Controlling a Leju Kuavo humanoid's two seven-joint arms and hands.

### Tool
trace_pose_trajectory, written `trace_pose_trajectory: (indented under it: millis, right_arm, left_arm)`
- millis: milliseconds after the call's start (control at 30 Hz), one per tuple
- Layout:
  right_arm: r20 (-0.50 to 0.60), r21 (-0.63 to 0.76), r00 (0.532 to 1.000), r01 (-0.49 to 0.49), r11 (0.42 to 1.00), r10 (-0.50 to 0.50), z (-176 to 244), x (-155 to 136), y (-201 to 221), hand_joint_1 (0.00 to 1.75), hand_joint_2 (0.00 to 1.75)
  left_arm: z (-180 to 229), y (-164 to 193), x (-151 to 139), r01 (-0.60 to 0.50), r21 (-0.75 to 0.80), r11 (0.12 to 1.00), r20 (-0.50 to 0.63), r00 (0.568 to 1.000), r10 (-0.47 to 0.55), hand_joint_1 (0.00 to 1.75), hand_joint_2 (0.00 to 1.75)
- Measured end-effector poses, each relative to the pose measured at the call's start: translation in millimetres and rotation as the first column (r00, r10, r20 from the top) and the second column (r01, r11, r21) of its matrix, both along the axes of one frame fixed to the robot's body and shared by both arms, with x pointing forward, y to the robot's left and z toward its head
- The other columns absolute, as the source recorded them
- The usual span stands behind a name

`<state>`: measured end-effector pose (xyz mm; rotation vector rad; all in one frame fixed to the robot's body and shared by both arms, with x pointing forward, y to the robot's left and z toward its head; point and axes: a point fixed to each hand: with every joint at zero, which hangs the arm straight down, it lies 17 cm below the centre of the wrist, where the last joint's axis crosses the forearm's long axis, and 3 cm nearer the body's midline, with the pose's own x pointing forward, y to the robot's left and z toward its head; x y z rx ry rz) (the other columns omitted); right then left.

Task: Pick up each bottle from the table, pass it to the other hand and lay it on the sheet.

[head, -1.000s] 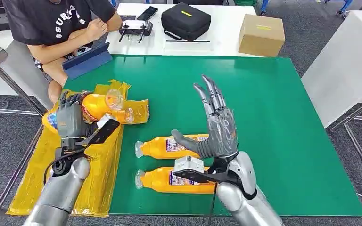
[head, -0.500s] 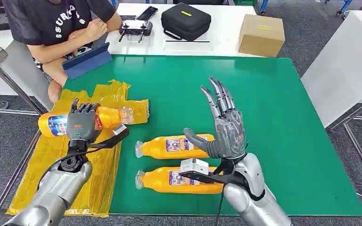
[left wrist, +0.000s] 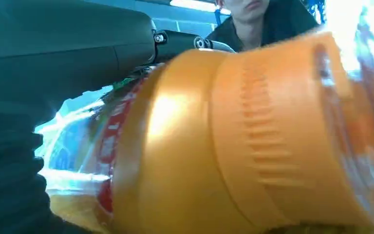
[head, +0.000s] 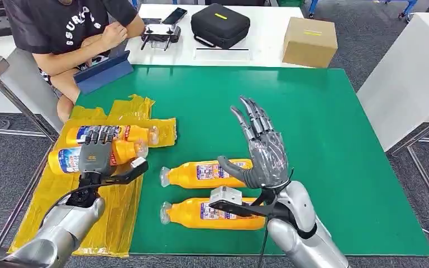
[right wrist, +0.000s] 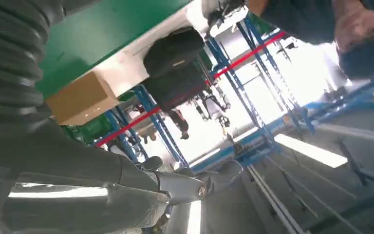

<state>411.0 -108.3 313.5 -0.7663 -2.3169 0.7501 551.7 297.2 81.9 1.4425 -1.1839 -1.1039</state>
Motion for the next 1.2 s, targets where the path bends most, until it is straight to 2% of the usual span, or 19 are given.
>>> trace_pose_trajectory:
  millis: [167, 333, 367, 533, 667, 700, 800, 833, 967, 1033, 1200]
  right_arm:
    - [-0.005, -0.022, 1.000, 0.004, 1.000, -0.004, 0.3, 4.5, 0.6, 0.00, 1.75]
    - [-0.065, -0.097, 0.998, 0.017, 0.995, -0.023, -13.1, 17.0, 3.3, 0.00, 1.75]
    - [-0.077, -0.112, 0.997, 0.019, 0.993, -0.028, -16.3, 20.1, 3.0, 0.00, 1.75]
    - [-0.184, -0.225, 0.980, 0.027, 0.974, -0.069, -41.1, 40.0, -1.0, 0.00, 1.75]
    - [-0.213, -0.263, 0.973, 0.033, 0.964, -0.091, -47.7, 50.7, -7.0, 0.00, 1.75]
    - [-0.232, -0.281, 0.968, 0.031, 0.959, -0.099, -52.2, 54.0, -8.0, 0.00, 1.75]
    - [-0.298, -0.340, 0.945, 0.028, 0.940, -0.136, -68.6, 69.4, -17.0, 0.00, 1.75]
    - [-0.324, -0.356, 0.934, 0.026, 0.934, -0.149, -74.6, 76.8, -24.0, 0.00, 1.75]
    - [-0.403, -0.399, 0.897, 0.005, 0.917, -0.180, -93.5, 97.3, -51.7, 0.00, 1.75]
    - [-0.434, -0.423, 0.878, 0.000, 0.906, -0.202, -103.3, 105.3, -66.4, 0.00, 1.75]
    - [-0.483, -0.466, 0.841, -0.010, 0.885, -0.245, -122.5, 116.6, -95.1, 0.00, 1.75]
  left_arm:
    - [-2.2, 7.1, 0.8, -0.017, -0.013, 1.000, -0.012, 1.000, 0.017, 0.00, 1.75]
    - [-13.3, 7.4, 2.7, -0.015, -0.087, 0.996, -0.076, 0.997, 0.009, 0.00, 1.75]
    - [-15.5, 5.6, 3.7, -0.008, -0.121, 0.993, -0.092, 0.996, -0.003, 0.00, 0.00]
    - [-26.4, -24.3, 3.6, 0.060, -0.286, 0.956, -0.166, 0.980, -0.111, 0.00, 0.00]
    - [-23.3, -44.2, 1.4, 0.093, -0.352, 0.931, -0.163, 0.974, -0.159, 0.00, 0.00]
    - [-25.9, -53.4, -0.5, 0.116, -0.400, 0.909, -0.177, 0.964, -0.200, 0.00, 0.00]
    - [-21.2, -94.8, -11.8, 0.204, -0.650, 0.732, -0.150, 0.910, -0.386, 0.00, 0.00]
    - [-15.8, -109.3, -19.9, 0.223, -0.738, 0.637, -0.115, 0.888, -0.444, 0.00, 0.00]
    - [17.6, -140.1, -47.0, 0.279, -0.879, 0.388, 0.035, 0.848, -0.530, 0.00, 0.00]
    - [37.8, -149.0, -57.8, 0.320, -0.896, 0.309, 0.107, 0.830, -0.548, 0.00, 0.00]
    - [66.3, -160.0, -80.0, 0.393, -0.894, 0.215, 0.210, 0.791, -0.575, 0.00, 0.00]
